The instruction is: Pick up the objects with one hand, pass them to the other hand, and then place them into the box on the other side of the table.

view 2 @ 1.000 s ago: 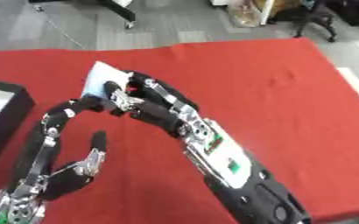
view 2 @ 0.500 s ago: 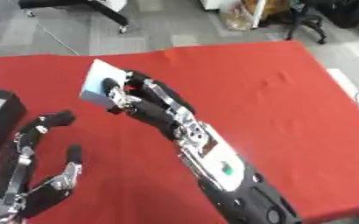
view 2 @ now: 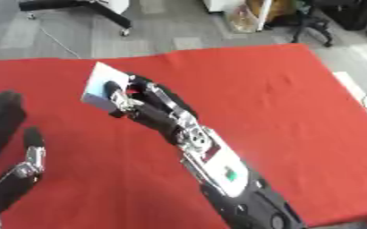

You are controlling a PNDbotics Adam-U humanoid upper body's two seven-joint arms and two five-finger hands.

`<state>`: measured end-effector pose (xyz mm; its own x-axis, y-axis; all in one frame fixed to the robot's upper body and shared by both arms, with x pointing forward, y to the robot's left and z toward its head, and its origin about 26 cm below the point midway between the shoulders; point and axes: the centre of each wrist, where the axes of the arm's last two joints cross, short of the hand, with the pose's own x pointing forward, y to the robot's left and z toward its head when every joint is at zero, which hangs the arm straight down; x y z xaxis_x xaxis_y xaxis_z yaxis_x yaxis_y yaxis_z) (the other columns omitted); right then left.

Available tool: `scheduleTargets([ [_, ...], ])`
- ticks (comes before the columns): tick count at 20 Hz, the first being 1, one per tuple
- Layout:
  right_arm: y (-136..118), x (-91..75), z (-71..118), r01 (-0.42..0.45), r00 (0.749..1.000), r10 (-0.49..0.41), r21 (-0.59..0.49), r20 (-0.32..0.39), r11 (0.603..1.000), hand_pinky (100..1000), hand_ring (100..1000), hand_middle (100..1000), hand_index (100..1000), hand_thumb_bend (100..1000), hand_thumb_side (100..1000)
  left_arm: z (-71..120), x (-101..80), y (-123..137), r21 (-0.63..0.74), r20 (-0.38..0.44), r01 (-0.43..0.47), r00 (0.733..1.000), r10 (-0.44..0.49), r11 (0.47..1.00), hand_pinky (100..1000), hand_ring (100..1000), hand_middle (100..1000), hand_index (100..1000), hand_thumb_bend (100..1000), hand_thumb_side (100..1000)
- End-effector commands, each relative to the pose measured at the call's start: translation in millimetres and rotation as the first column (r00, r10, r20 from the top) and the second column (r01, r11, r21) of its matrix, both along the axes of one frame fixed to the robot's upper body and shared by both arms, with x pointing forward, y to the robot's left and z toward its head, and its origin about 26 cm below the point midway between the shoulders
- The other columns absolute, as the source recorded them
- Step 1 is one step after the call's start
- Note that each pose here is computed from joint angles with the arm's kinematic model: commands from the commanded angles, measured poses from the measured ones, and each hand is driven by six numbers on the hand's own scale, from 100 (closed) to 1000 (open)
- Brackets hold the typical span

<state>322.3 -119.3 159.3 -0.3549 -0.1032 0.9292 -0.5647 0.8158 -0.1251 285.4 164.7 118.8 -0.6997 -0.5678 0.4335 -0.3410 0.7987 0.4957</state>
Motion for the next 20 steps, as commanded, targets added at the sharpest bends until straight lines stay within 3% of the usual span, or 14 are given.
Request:
scheduleTargets([
  [1,3,-1.4,4.6,-0.033,0.999,0.034,-0.022,0.017,0.999,627,557,321,357,100,519,14.7,-0.1,1,0.035,0.049,0.021,0.999,-0.023,0.999,820,786,785,927,100,488],
  [5,8,-4.2,4.5,-0.110,0.994,0.112,-0.075,0.022,0.991,628,560,322,358,100,511,28.7,-1.8,-5,0.123,0.062,0.114,0.991,-0.123,0.986,841,822,826,957,131,442],
  [8,9,-4.6,4.1,-0.142,0.989,0.145,-0.096,0.022,0.985,628,559,321,357,100,511,35.8,-4.6,-12,0.195,0.055,0.196,0.976,-0.210,0.961,850,837,842,966,249,413],
  [9,9,-4.7,3.9,-0.149,0.988,0.152,-0.101,0.021,0.984,628,559,321,357,100,512,36.9,-5.3,-15,0.212,0.047,0.222,0.970,-0.237,0.952,852,839,847,970,329,366],
  [13,11,-5.5,3.1,-0.176,0.984,0.179,-0.120,0.016,0.977,628,560,322,357,100,514,41.7,-4.9,-23,0.252,0.040,0.249,0.963,-0.268,0.935,851,840,848,977,516,306],
  [18,12,-6.0,3.1,-0.197,0.980,0.200,-0.134,0.015,0.971,627,560,322,357,100,512,45.2,-4.3,-30,0.296,0.050,0.258,0.957,-0.285,0.920,855,843,851,982,564,286],
  [20,12,-6.2,3.3,-0.203,0.978,0.207,-0.139,0.015,0.969,627,560,322,357,100,510,44.1,-4.0,-32,0.312,0.045,0.264,0.956,-0.292,0.913,856,844,852,983,529,294],
])
